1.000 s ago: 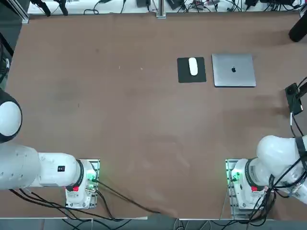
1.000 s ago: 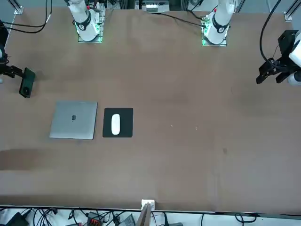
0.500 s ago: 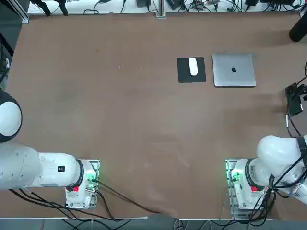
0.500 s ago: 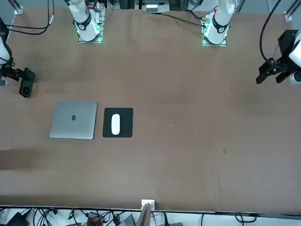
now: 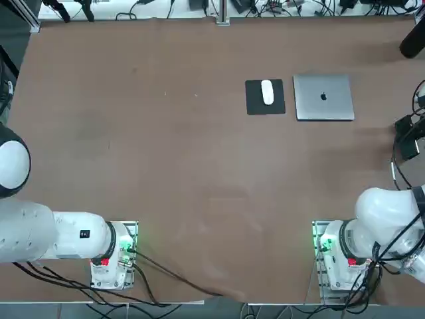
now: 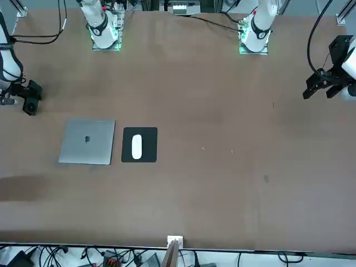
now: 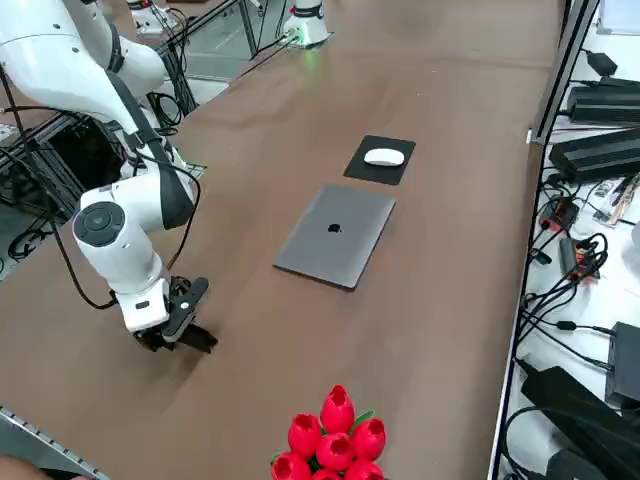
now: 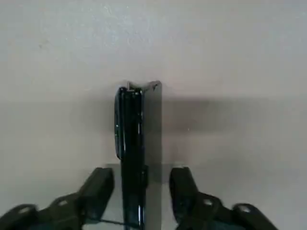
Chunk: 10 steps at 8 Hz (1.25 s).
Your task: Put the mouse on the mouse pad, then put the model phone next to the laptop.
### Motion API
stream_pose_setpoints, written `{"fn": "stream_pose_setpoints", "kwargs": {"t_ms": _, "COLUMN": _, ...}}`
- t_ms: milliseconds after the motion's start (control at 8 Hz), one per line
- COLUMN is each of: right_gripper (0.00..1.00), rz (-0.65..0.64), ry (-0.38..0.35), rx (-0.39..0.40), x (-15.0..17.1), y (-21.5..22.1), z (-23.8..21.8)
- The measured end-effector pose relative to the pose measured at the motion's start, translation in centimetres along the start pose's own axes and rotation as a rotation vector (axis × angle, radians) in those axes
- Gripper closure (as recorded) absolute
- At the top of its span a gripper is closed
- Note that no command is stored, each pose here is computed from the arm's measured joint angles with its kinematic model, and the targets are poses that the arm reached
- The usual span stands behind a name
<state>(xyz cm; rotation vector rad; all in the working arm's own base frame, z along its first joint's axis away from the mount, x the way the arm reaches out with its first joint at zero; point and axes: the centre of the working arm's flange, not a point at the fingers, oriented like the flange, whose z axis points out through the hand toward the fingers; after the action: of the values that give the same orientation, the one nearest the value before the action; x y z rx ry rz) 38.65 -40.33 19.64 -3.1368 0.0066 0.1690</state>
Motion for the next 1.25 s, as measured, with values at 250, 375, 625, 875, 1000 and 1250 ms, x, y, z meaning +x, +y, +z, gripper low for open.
{"fn": "stream_pose_setpoints", "kwargs": {"t_ms": 250, "right_gripper": 0.73, "rz": -0.005, "ry": -0.008, "rx": 0.009, "x": 0.2, "y": -0.3, "z": -0.4}}
{"fn": "stream_pose_setpoints", "kwargs": {"t_ms": 375, "right_gripper": 0.84, "rz": -0.013, "ry": -0.023, "rx": 0.025, "x": 0.4, "y": -0.7, "z": -0.6}}
{"fn": "stream_pose_setpoints", "kwargs": {"t_ms": 625, "right_gripper": 0.84, "rz": -0.051, "ry": -0.048, "rx": 0.077, "x": 2.3, "y": -2.8, "z": -1.4}}
{"fn": "stream_pose_setpoints", "kwargs": {"t_ms": 875, "right_gripper": 0.84, "rz": -0.065, "ry": -0.015, "rx": 0.191, "x": 7.6, "y": -6.7, "z": -5.0}}
{"fn": "stream_pose_setpoints", "kwargs": {"t_ms": 1000, "right_gripper": 0.84, "rz": -0.076, "ry": 0.007, "rx": 0.24, "x": 10.3, "y": -7.9, "z": -8.0}}
{"fn": "stream_pose_setpoints", "kwargs": {"t_ms": 1250, "right_gripper": 0.84, "rz": -0.077, "ry": 0.011, "rx": 0.315, "x": 12.6, "y": -7.6, "z": -12.8}}
